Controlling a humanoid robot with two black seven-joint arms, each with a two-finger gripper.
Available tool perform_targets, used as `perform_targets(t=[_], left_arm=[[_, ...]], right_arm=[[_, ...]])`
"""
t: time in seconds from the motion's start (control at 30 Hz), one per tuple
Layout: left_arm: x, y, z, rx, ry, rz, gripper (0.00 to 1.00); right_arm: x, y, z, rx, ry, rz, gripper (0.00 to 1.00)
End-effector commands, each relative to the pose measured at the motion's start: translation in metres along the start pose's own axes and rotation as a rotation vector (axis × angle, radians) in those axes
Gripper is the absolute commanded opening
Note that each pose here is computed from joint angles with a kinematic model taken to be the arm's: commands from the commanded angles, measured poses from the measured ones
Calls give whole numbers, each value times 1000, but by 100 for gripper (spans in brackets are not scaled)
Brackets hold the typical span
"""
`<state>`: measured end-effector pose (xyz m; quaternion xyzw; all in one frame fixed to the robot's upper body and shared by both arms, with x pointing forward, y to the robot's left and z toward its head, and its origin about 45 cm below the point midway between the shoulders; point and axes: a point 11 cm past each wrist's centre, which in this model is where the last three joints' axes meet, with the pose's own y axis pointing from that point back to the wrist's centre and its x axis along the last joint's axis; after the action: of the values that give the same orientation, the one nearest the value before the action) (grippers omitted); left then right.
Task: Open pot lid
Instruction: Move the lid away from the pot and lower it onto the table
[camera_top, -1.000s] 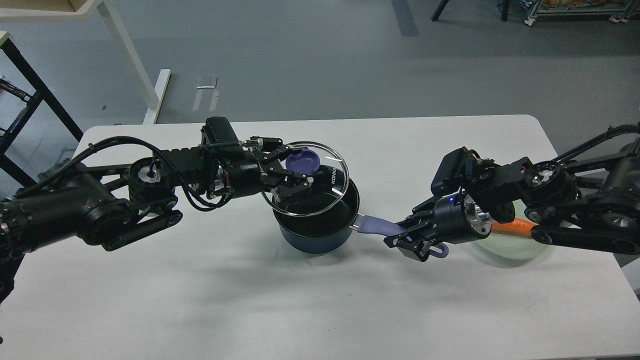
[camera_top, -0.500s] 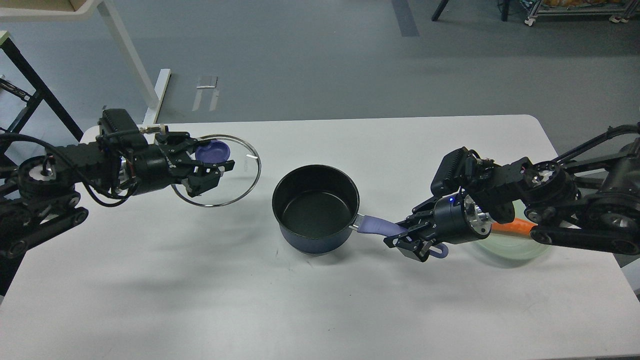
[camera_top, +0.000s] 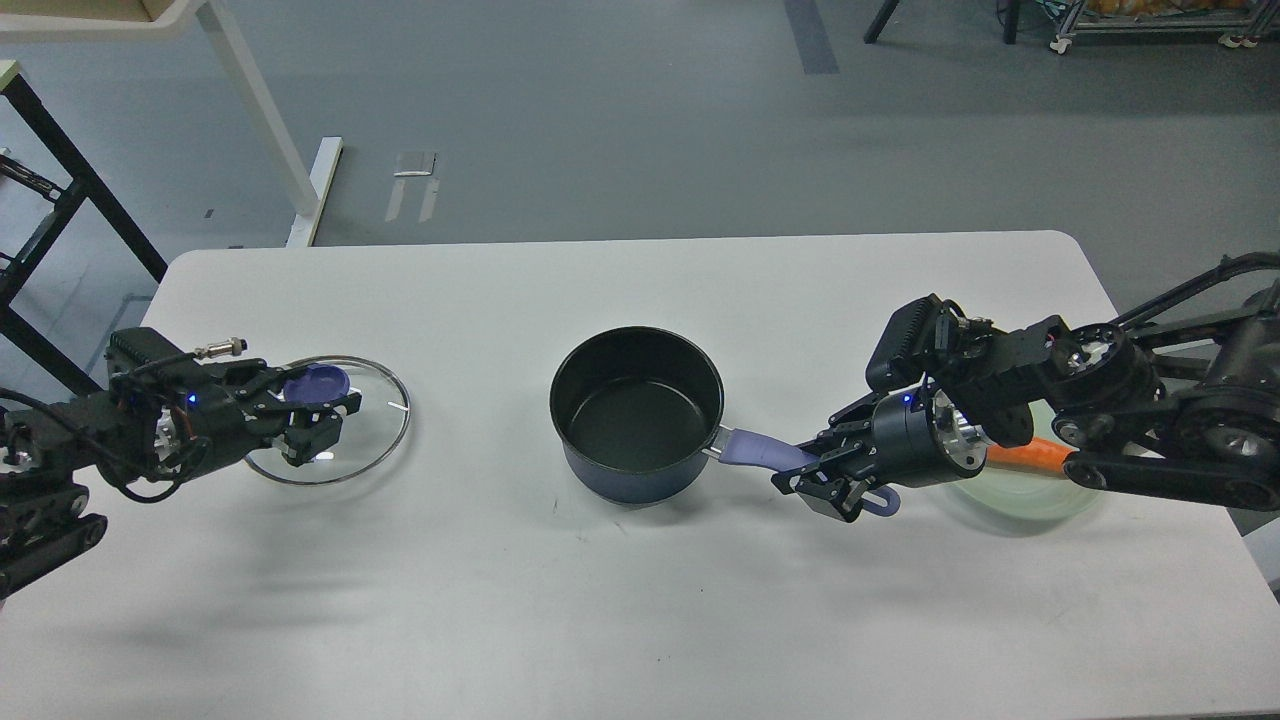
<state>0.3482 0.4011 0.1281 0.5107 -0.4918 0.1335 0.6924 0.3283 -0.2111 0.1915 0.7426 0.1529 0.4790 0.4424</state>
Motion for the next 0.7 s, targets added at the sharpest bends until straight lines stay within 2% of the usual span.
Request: perform_targets(t=[0.0,0.23,0.33,0.4,0.43,0.53,0.67], left_arm=[[-7,-5,0,8,4,-11,45],[-16,-10,7,0,14,-17,48],[-18,-11,9,-5,18,-19,57],[-16,-11,9,-4,17,-11,77],[-15,-12,9,-4,16,-6,83],[-13,-12,10,-5,25,6,89],[-9,-12,8,4,40,21,92]], right_arm=[[-1,-1,-1,3,-1,-2,24],[-1,-2,0,0,-3,-2,24],[-1,-2,1,-1,-1,-2,24],[-1,-1,1,-2,-2,0,24],[0,-1,1,-3,-1,1,25],[0,0,2,-5,-3,5,30],[1,-1,2,-4,-2,9,32]])
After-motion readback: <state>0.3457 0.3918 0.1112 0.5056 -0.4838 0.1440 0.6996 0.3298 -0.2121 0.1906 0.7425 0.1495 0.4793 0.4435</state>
